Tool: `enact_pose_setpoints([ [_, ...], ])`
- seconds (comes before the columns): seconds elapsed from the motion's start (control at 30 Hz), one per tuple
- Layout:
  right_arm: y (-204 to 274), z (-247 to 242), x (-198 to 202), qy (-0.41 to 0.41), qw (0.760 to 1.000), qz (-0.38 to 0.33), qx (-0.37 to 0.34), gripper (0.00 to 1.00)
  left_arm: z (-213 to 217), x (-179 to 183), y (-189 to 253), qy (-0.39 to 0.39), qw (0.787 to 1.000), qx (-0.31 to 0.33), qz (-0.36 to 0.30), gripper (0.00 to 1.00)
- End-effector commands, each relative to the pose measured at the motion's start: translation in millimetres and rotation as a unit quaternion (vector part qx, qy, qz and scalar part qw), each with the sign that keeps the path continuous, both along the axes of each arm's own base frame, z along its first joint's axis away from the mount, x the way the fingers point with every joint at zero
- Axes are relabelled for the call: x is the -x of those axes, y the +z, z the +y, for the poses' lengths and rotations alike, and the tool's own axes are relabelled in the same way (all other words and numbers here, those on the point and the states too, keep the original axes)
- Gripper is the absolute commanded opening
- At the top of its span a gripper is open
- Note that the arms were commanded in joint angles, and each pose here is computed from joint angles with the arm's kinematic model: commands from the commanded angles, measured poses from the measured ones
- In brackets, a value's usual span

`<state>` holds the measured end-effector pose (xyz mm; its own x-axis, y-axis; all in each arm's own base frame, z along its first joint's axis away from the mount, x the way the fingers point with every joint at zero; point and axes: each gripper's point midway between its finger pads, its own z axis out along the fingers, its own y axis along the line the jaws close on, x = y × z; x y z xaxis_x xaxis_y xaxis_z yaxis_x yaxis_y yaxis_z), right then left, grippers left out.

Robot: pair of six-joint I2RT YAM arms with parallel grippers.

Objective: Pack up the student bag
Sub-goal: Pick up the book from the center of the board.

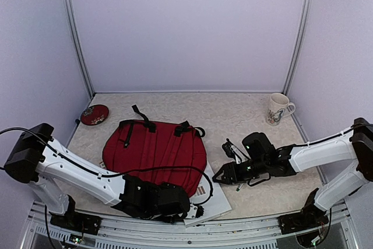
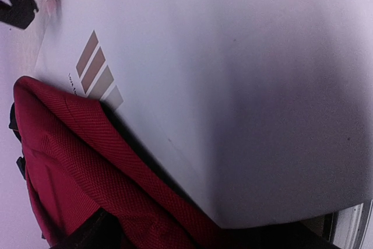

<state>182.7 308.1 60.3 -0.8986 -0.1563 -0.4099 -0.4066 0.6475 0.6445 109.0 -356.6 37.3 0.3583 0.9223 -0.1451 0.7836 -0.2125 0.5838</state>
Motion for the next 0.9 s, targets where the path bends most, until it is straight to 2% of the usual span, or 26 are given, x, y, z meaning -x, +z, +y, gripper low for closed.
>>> enact_pose_setpoints([
  [0.0, -15.3, -18.7, 16.4, -0.011, 0.999, 0.037, 0.026, 0.7, 1.0, 4.8, -14.8, -0.019, 0.999, 0.0, 0.029, 0.77],
  [0.1, -19.1, -11.7, 26.1, 0.011, 0.998, 0.058, 0.019, 0.79, 0.8, 1.3, -18.9, -0.023, 0.999, 0.0, 0.041, 0.68],
  [0.17, -19.2, -3.5, 31.8, 0.028, 0.997, 0.071, 0.007, 0.8, 0.8, -0.6, -22.1, -0.026, 0.998, 0.001, 0.049, 0.62],
  [0.3, -20.0, 12.9, 34.2, 0.052, 0.995, 0.088, -0.013, 0.8, 1.4, -4.7, -26.6, -0.032, 0.998, 0.011, 0.055, 0.56],
  [0.47, -0.4, 42.1, 41.2, 0.099, 0.988, 0.093, -0.073, 0.79, 2.8, -5.5, -24.4, -0.032, 0.997, 0.026, 0.061, 0.55],
  [0.6, 42.8, 63.5, 47.7, 0.138, 0.978, 0.071, -0.141, 0.77, 2.7, -5.4, -26.0, -0.032, 0.997, 0.024, 0.063, 0.55],
  [0.77, 95.9, 68.7, 54.2, 0.15, 0.963, 0.041, -0.22, 0.76, 2.8, -7.0, -23.6, -0.024, 0.997, 0.03, 0.061, 0.55],
  [0.87, 113.5, 69.2, 59.8, 0.156, 0.958, 0.028, -0.24, 0.75, 1.3, -9.8, -20.5, -0.021, 0.998, 0.036, 0.053, 0.55],
])
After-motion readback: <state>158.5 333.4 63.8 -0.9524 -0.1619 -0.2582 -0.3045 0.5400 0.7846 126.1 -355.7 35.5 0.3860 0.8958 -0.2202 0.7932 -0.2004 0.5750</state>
